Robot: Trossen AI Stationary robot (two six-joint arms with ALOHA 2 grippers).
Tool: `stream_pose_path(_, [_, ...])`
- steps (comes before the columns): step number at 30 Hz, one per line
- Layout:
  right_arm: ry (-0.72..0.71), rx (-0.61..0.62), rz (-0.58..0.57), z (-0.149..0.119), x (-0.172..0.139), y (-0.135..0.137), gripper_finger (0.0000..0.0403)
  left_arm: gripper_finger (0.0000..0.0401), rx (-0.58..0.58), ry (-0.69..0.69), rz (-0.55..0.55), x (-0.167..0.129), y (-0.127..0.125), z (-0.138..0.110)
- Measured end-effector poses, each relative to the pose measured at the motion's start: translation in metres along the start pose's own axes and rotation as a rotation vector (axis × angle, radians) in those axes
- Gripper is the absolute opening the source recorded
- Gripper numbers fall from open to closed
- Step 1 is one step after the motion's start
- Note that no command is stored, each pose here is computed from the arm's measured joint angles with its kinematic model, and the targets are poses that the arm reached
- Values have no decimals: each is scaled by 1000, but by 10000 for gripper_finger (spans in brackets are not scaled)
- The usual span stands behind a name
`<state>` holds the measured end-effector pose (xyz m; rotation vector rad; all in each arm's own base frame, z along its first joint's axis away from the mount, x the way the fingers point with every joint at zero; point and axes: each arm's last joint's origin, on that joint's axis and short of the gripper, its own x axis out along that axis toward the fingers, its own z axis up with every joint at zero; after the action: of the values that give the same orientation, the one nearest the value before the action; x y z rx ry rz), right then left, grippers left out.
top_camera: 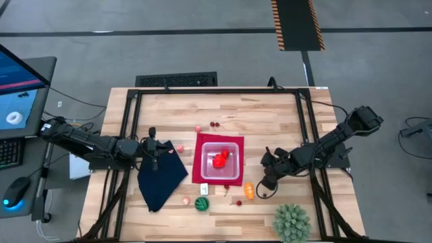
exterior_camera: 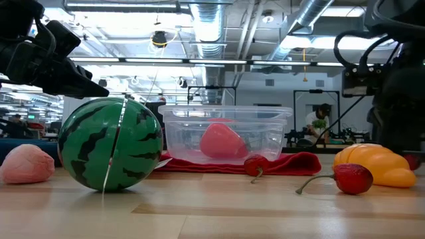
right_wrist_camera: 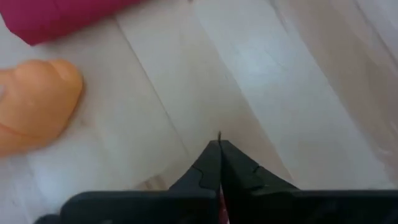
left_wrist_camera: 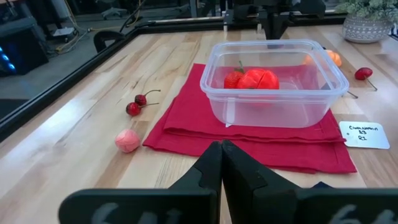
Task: Pick and placing Produce into tupperware
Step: Put the cherry in the transparent bin
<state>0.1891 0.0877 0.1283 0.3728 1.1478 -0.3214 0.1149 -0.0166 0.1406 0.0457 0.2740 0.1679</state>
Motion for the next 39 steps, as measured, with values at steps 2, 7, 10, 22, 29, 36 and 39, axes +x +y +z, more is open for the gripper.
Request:
stream_pose_path(2, [-13,2,5,1,0,1,23,0,8,0,1,0,0,0])
stream_pose_path(7, [-41,-5,-19,2,0,0,16,0,-1,0,1,0,0,0])
stream_pose_path(10, [-56,-2,-11,3,0,1,25,0,9,0,1,0,0,0])
stream_pose_path(22, [-154,-24,-5,11,0,3,21,0,-1,0,0,0,0,0])
stream_pose_path(29, [-208,-51,20,28,-8,11,16,0,1,0,-1,0,0,0])
stream_pose_path(36, [-290,-128,58,56,-26,26,10,0,8,0,-1,0,0,0])
stream_pose_path(39, [-331,-155,71,69,-35,31,11,0,-1,0,-1,0,0,0])
